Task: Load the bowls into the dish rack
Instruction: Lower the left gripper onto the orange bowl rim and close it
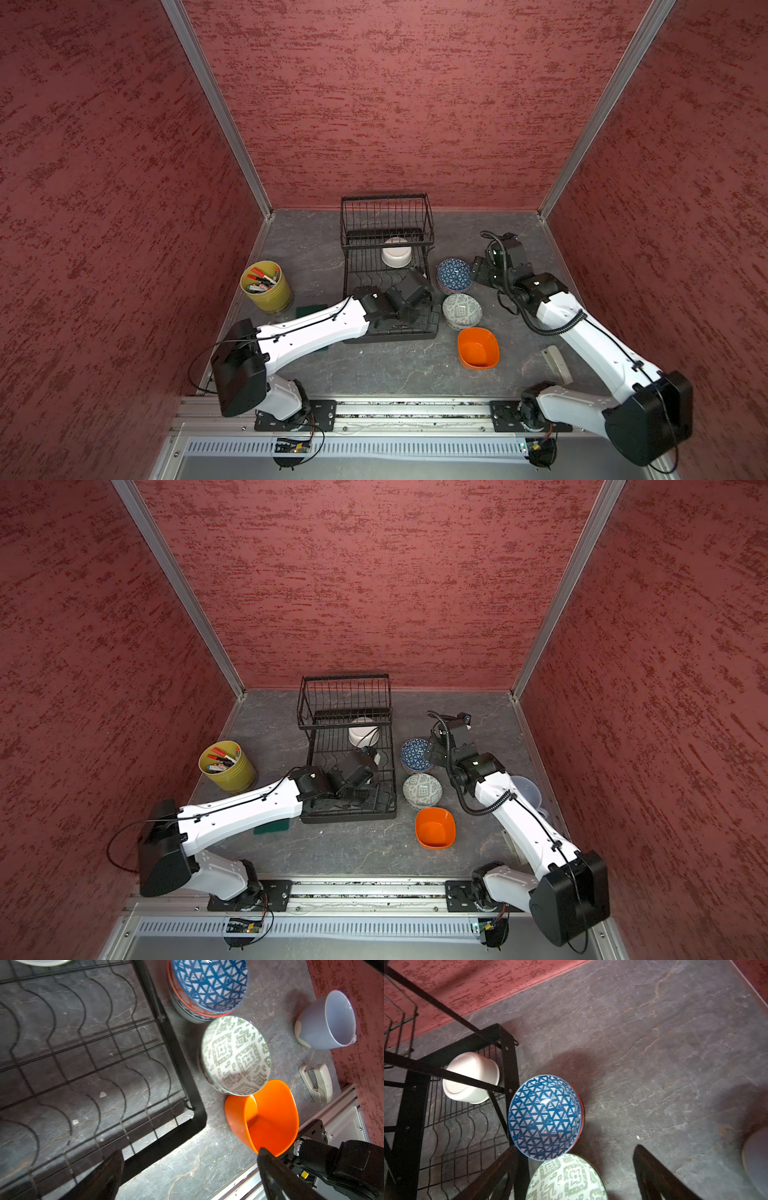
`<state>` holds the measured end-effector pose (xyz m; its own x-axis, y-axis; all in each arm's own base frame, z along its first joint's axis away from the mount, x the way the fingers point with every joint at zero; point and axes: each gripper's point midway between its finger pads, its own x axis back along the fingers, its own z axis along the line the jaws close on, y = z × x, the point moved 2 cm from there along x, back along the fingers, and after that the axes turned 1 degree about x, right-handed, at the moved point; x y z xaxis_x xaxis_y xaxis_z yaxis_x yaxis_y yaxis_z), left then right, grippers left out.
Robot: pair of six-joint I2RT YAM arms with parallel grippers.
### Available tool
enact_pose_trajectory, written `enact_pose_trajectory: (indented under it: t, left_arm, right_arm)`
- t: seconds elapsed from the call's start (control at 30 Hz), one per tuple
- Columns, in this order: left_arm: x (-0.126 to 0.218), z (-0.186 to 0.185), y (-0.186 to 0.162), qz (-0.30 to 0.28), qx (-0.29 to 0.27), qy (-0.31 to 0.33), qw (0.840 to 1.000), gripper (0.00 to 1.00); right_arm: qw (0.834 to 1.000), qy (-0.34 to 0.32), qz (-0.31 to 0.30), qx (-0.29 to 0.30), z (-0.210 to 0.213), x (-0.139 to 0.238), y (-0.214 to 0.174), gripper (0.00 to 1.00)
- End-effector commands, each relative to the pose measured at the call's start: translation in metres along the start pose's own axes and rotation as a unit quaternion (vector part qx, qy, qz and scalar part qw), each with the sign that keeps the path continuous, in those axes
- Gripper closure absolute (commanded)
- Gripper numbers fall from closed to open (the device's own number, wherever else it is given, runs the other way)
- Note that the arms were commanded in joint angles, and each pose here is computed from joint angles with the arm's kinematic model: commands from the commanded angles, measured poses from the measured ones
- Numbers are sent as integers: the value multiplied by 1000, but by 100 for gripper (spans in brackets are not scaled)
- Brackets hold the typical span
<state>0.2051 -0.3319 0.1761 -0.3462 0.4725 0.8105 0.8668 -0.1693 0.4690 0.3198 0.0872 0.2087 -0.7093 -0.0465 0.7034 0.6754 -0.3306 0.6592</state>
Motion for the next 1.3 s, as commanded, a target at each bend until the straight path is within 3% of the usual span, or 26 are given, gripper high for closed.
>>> enact_pose_trajectory:
  t: [0.0, 0.3, 0.47, 0.77, 1.27]
  left_arm:
    - [-9, -18, -11, 27, -16, -7, 999, 1]
    - [-36, -65, -42, 90, -73, -14, 993, 0]
    - [-48, -67, -52, 121, -102, 13, 987, 0]
    - [-76, -66, -62, 159, -106, 38, 981, 3]
    - [-102, -69, -69, 191, -100, 36, 976, 34]
  right_arm:
    - [1000, -13, -3, -23, -11, 6, 1, 13]
    - [999, -25, 11, -46, -29, 3, 0, 16]
    - [998, -27, 18, -55, -38, 3, -4, 17]
    - [997, -33, 17, -63, -50, 3, -11, 19]
    - [997, -37, 24, -57, -57, -7, -19, 19]
